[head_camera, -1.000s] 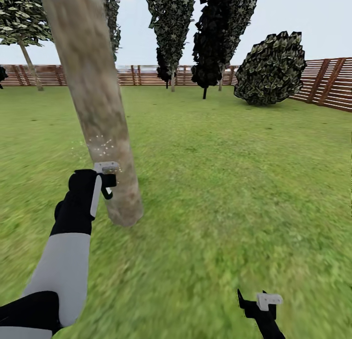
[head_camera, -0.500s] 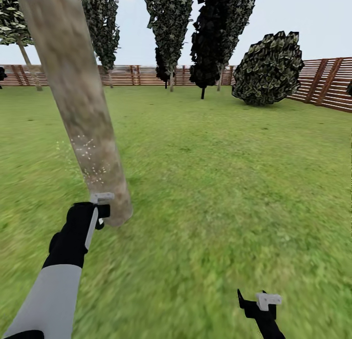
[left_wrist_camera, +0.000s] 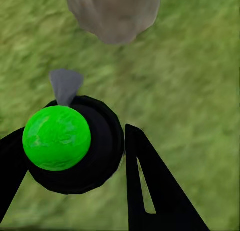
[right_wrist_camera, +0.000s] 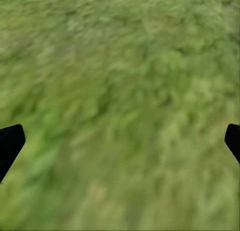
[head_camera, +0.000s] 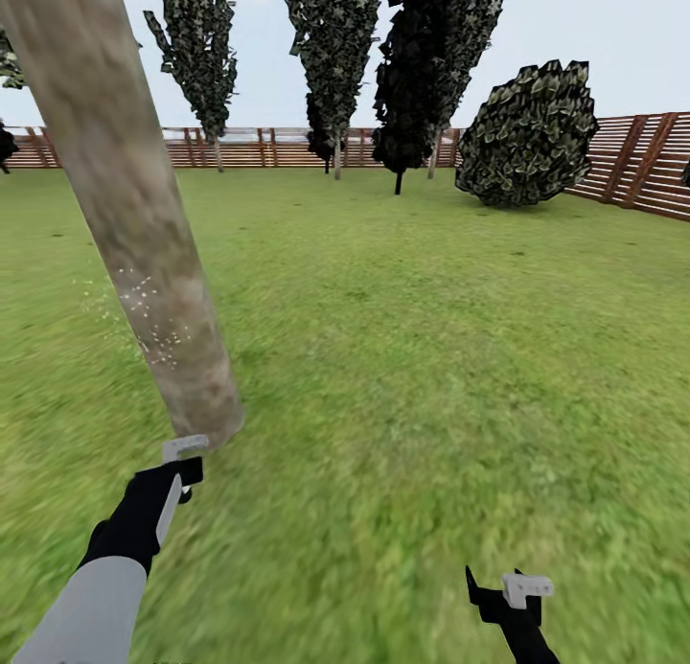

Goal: In the garden, pick up the pesticide atomizer on the floor and spray pesticide onto both trees until each tree trunk is fully covered.

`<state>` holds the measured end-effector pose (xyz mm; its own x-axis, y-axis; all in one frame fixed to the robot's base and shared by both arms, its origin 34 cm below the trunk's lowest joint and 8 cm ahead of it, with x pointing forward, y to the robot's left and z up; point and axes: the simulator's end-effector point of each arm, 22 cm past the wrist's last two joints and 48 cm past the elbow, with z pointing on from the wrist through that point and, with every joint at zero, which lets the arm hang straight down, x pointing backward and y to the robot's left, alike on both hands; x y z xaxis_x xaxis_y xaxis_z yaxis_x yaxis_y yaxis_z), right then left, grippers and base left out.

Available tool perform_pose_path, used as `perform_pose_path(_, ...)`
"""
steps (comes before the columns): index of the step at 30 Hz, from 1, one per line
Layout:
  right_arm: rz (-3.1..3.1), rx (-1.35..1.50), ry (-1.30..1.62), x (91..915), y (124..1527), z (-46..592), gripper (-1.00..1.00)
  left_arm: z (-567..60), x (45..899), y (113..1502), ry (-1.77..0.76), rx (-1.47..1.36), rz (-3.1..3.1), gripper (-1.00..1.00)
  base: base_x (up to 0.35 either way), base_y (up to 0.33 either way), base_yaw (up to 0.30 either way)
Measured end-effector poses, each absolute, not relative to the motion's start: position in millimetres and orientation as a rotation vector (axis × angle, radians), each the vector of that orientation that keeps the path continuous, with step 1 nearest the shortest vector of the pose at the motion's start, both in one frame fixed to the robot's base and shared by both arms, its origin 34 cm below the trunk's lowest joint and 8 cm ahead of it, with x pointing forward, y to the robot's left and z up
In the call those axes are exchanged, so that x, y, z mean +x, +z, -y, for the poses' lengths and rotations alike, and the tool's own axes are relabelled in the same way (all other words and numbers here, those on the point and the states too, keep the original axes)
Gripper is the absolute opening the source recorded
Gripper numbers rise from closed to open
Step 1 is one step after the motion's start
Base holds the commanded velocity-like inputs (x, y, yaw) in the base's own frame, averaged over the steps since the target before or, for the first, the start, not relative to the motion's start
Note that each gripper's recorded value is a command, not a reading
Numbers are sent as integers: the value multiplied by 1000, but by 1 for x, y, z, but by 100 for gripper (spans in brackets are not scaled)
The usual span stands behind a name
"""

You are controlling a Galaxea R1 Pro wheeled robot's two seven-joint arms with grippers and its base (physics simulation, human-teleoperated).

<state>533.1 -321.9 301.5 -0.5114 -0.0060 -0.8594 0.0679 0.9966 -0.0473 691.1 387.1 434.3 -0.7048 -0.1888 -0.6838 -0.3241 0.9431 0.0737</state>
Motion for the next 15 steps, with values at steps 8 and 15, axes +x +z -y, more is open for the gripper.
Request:
perform_pose_path(8,-2106,43,-91,533,302,322,100,-386,691,434,240,-358,-2365,-100,2,-25,268)
perform_pose_path(15,-2106,42,-91,533,302,322,100,-385,691,434,242,-357,-2366,-100,18,-235,278)
